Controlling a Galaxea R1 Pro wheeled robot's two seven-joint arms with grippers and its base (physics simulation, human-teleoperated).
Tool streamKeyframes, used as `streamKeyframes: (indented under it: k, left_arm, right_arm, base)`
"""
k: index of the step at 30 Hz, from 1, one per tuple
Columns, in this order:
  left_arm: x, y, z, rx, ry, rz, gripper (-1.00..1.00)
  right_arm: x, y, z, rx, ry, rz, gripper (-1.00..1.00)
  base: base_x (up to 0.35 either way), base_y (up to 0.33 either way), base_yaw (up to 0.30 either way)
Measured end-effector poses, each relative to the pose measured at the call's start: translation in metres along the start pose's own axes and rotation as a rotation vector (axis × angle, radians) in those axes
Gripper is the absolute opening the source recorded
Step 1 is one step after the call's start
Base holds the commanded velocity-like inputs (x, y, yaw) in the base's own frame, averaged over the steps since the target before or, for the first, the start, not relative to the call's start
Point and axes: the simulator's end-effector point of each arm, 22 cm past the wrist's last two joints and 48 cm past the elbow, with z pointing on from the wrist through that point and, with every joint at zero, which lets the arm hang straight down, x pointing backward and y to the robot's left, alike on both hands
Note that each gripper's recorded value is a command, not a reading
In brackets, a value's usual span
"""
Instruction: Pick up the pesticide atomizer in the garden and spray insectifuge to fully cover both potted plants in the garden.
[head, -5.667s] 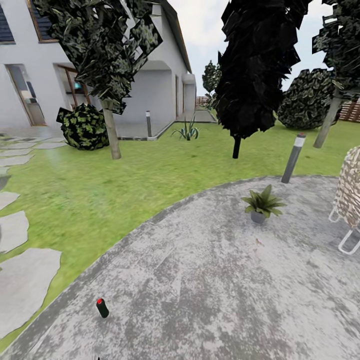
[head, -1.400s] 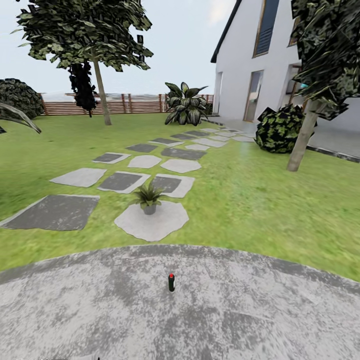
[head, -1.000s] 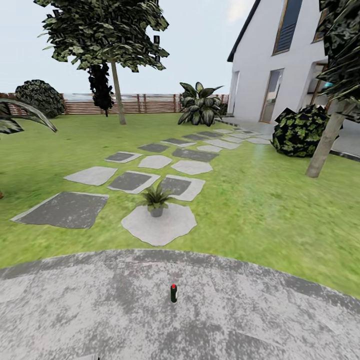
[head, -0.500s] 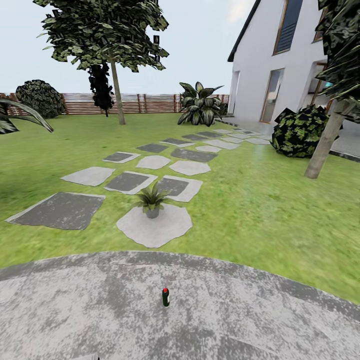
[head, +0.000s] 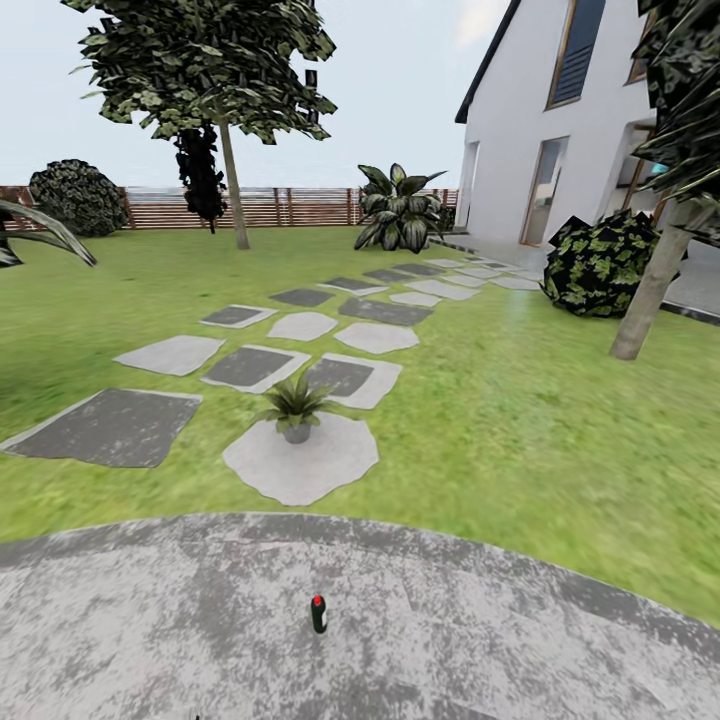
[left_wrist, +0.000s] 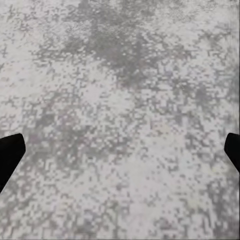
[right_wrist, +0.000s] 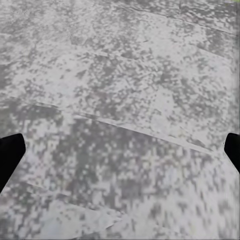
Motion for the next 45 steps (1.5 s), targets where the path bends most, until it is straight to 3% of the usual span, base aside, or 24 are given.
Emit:
streamKeyframes:
  k: [14,18,21,22,24,29,34,39,45]
  left_arm:
    - [-0.004,-0.004,0.003,0.018,0.004,0.018,1.00]
    - [-0.071,-0.026,0.029,0.071,-0.068,0.076,1.00]
    - [-0.143,-0.057,0.056,0.147,-0.067,0.145,1.00]
    - [-0.163,-0.069,0.060,0.184,-0.061,0.160,1.00]
    - [-0.177,-0.074,0.063,0.200,-0.064,0.168,1.00]
    - [-0.191,-0.081,0.064,0.215,-0.082,0.180,1.00]
    - [-0.190,-0.082,0.064,0.220,-0.083,0.228,1.00]
    - [-0.188,-0.081,0.064,0.213,-0.074,0.238,1.00]
    - [-0.181,-0.079,0.063,0.219,-0.072,0.251,1.00]
  right_arm:
    - [-0.008,-0.006,0.002,0.014,-0.016,0.005,1.00]
    - [-0.089,-0.009,0.021,0.018,-0.165,0.005,1.00]
    - [-0.176,-0.012,0.046,0.023,-0.274,0.009,1.00]
    - [-0.207,-0.014,0.057,0.027,-0.283,0.009,1.00]
    - [-0.225,-0.017,0.063,0.031,-0.284,0.010,1.00]
    - [-0.236,-0.019,0.066,0.029,-0.286,0.008,1.00]
    - [-0.235,-0.017,0.067,0.022,-0.282,0.001,1.00]
    - [-0.235,-0.017,0.067,0.025,-0.280,-0.001,1.00]
    - [-0.210,-0.015,0.071,0.024,-0.228,0.003,1.00]
  base:
    - [0.069,-0.043,0.000]
    - [0.000,0.000,0.000]
    - [0.000,0.000,0.000]
    - [0.000,0.000,0.000]
    - [0.000,0.000,0.000]
    - [0.000,0.000,0.000]
    - [0.042,0.000,0.000]
    - [0.196,0.000,0.000]
    - [0.033,0.000,-0.118]
